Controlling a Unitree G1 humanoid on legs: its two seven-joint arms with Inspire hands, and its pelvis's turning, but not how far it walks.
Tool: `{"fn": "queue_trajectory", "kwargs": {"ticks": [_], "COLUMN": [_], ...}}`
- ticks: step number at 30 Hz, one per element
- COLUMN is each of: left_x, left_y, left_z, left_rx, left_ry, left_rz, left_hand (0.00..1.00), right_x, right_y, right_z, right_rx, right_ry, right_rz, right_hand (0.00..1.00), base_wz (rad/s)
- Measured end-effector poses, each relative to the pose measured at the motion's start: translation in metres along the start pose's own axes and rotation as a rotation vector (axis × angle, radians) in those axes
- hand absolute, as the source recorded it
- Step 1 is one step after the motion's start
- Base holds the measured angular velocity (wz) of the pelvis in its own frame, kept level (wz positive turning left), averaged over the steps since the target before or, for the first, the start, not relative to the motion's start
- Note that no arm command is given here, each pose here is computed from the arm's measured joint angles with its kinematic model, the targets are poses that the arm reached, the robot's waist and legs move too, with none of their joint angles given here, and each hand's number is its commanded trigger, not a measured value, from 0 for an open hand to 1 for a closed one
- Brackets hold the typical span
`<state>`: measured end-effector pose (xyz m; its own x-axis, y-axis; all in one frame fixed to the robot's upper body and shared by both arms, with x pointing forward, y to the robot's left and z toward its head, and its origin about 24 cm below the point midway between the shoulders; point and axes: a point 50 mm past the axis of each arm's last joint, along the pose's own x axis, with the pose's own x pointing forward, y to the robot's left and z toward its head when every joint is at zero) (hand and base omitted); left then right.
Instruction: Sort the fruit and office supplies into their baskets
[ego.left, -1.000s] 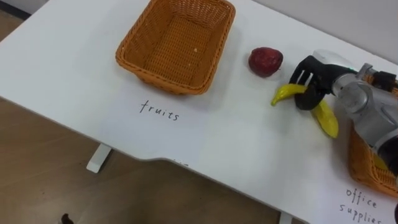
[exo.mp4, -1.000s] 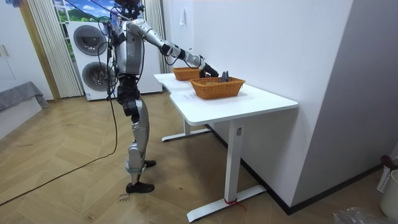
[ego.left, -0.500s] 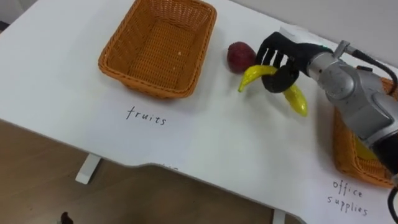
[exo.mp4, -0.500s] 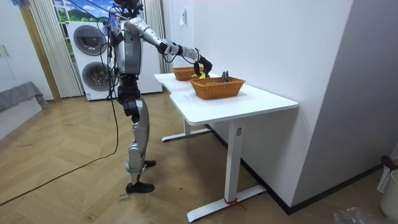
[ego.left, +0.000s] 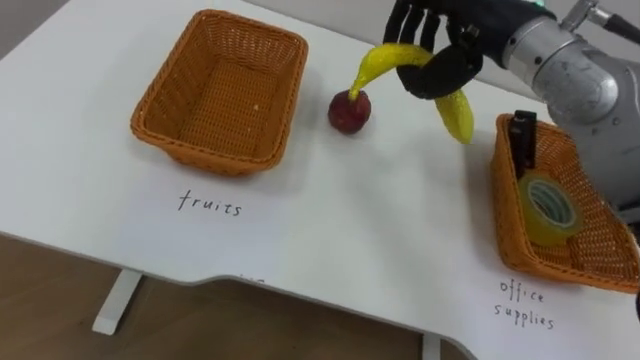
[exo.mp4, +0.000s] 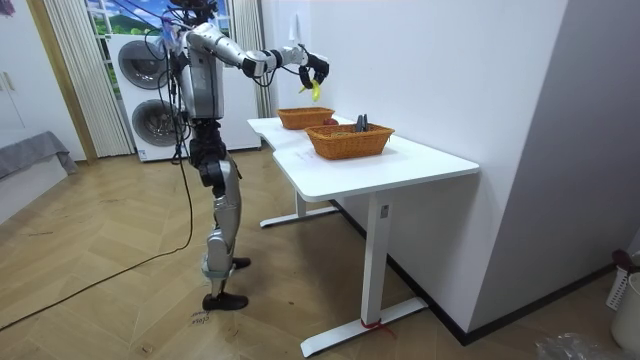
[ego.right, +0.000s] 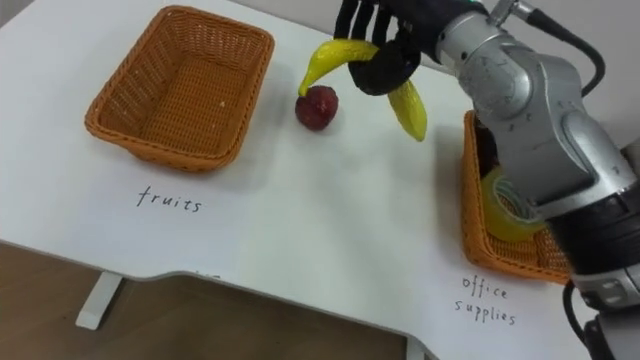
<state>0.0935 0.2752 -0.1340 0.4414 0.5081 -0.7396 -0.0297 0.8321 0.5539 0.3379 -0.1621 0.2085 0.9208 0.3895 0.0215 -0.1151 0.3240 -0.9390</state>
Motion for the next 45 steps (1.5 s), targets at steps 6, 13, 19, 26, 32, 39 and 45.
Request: {"fn": "queue_trajectory", "kwargs": {"ticks": [6, 13, 19, 26, 32, 39, 45], "left_x": [-0.001, -0.004, -0.011, -0.014, -0.015, -0.014, -0.013], "left_y": [0.000, -0.004, -0.002, 0.000, 0.000, 0.002, 0.008], "left_z": [0.008, 0.017, 0.008, 0.012, 0.019, 0.020, 0.023], "left_rx": [0.025, 0.070, 0.106, 0.157, 0.185, 0.191, 0.201], "left_ry": [-0.045, -0.098, -0.113, -0.156, -0.195, -0.190, -0.200], "left_rz": [0.021, 0.021, 0.035, 0.048, 0.066, 0.097, 0.110], "left_hand": [0.00, 0.00, 0.00, 0.00, 0.00, 0.00, 0.00], "right_x": [0.000, 0.002, 0.004, 0.005, 0.010, 0.015, 0.019], "right_y": [-0.001, 0.002, -0.008, -0.008, 0.003, 0.015, 0.020], "right_z": [0.005, 0.017, 0.025, 0.026, 0.021, 0.007, 0.002], "right_rx": [0.012, 0.073, 0.027, 0.023, 0.047, 0.095, 0.116], "right_ry": [-0.021, -0.062, -0.079, -0.085, -0.061, -0.005, 0.014], "right_rz": [0.002, 0.044, 0.015, 0.019, 0.055, 0.098, 0.082], "right_hand": [1.00, 1.00, 1.00, 1.00, 1.00, 1.00, 1.00], "base_wz": [0.01, 0.00, 0.03, 0.02, 0.09, 0.12, 0.10]}}
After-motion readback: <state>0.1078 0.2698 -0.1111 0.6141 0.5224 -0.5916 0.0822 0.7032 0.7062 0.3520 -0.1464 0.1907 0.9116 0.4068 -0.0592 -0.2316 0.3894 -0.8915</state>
